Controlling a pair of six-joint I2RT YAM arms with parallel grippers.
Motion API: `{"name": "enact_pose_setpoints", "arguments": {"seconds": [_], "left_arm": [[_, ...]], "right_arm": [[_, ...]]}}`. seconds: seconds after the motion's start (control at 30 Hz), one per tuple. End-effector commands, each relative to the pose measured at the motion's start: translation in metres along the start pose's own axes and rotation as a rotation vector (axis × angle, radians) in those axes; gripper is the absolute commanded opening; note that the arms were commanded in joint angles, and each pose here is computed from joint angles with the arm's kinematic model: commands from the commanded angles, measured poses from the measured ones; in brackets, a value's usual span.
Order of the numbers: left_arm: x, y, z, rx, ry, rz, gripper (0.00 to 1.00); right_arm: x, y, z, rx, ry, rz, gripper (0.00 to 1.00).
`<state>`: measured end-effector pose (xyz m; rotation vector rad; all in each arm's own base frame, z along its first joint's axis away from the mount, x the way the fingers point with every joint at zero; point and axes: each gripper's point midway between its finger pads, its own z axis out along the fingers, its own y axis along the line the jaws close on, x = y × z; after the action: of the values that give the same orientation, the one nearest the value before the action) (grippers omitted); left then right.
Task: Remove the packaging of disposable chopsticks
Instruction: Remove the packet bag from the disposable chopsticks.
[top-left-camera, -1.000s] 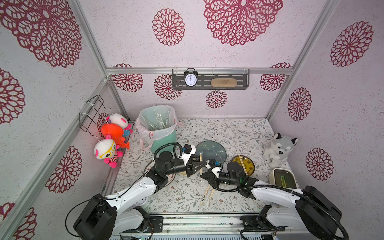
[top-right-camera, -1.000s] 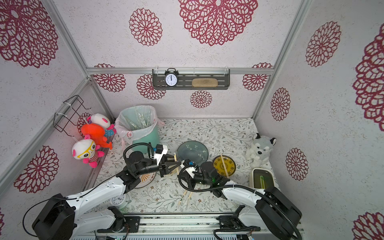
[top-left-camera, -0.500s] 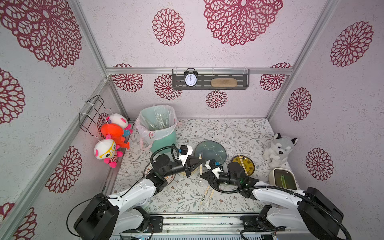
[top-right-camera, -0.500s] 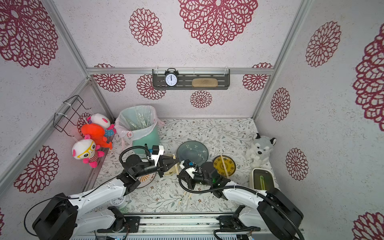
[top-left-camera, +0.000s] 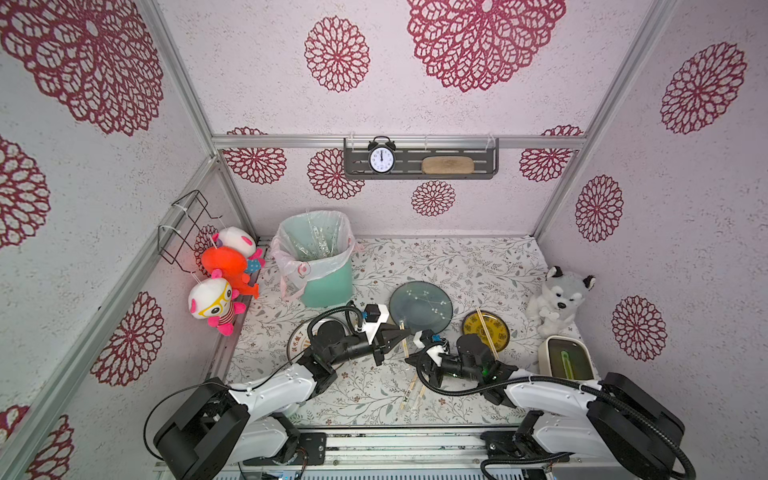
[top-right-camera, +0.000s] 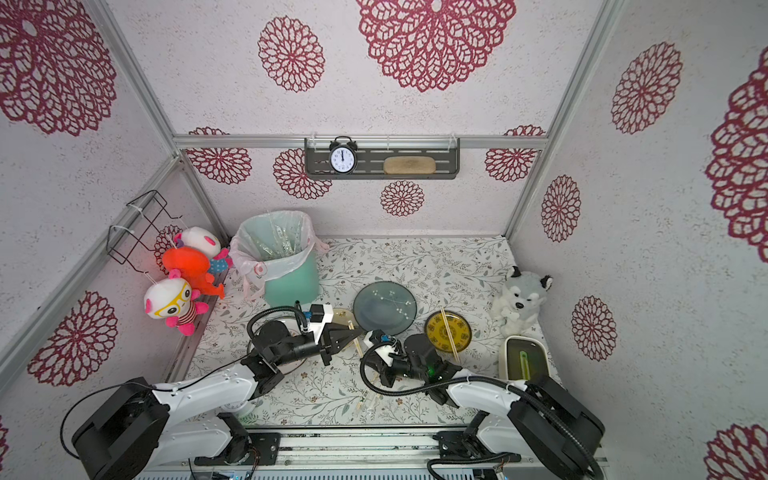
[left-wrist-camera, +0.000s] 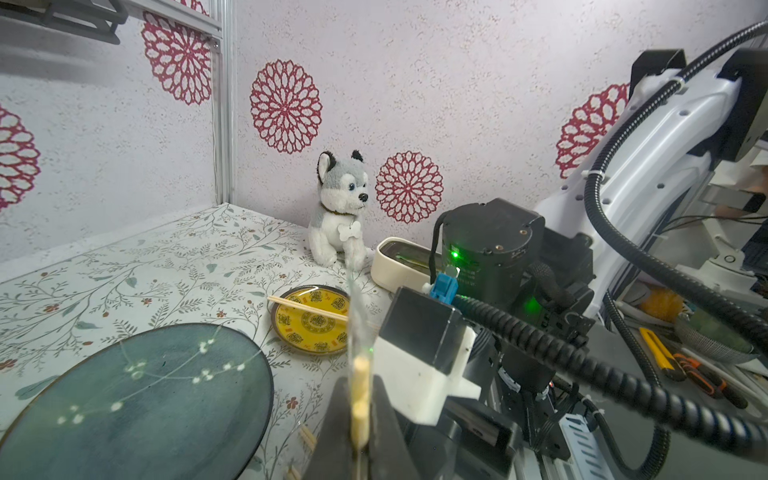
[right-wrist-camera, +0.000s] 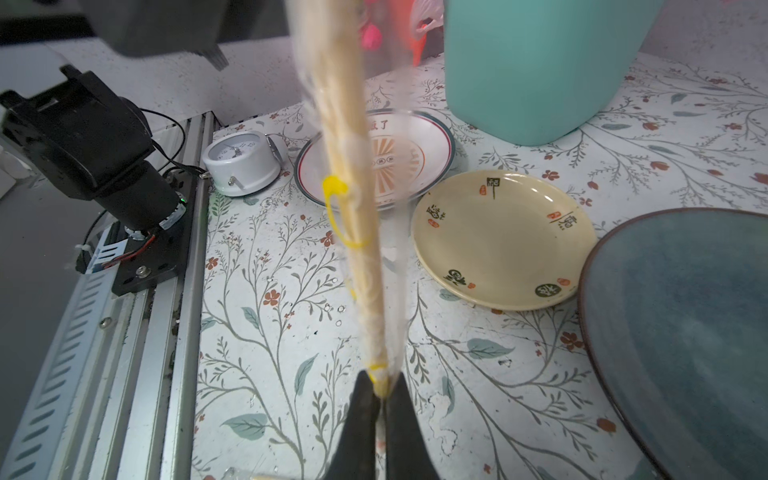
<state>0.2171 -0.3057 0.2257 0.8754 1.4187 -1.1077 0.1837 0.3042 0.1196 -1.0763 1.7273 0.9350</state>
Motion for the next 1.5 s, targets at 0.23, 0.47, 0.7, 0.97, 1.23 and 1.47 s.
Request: {"name": "enact_pose_setpoints", "arguments": {"seconds": [0.23, 0.47, 0.7, 0.97, 1.23, 1.47], "left_arm": [[0.054, -0.009, -0.009, 0.036, 0.183, 0.004, 0.00], [0.054, -0.024, -0.014, 0.081, 0.160, 0.012, 0.00], [0.074, -0.022, -0.019, 0.014, 0.191, 0.036, 0.00], [0.079, -0.026, -0.029, -0.034, 0.168, 0.069, 0.00], [0.064, -0.024, -0.040, -0.092, 0.124, 0.107, 0.00], [0.027, -0.035, -0.047, -0.073, 0.026, 0.137, 0.00]], "right_arm": [[-0.056, -0.008, 0.004, 0.022, -0.253, -0.105, 0.23], [-0.043, -0.008, 0.015, -0.006, -0.243, -0.097, 0.28], [-0.029, -0.006, 0.016, -0.018, -0.274, -0.104, 0.54], [-0.021, 0.001, 0.038, -0.074, -0.212, -0.069, 0.57], [-0.022, 0.022, 0.042, -0.123, -0.188, -0.063, 0.82], [-0.026, 0.038, 0.052, -0.169, -0.204, -0.106, 0.62]]}}
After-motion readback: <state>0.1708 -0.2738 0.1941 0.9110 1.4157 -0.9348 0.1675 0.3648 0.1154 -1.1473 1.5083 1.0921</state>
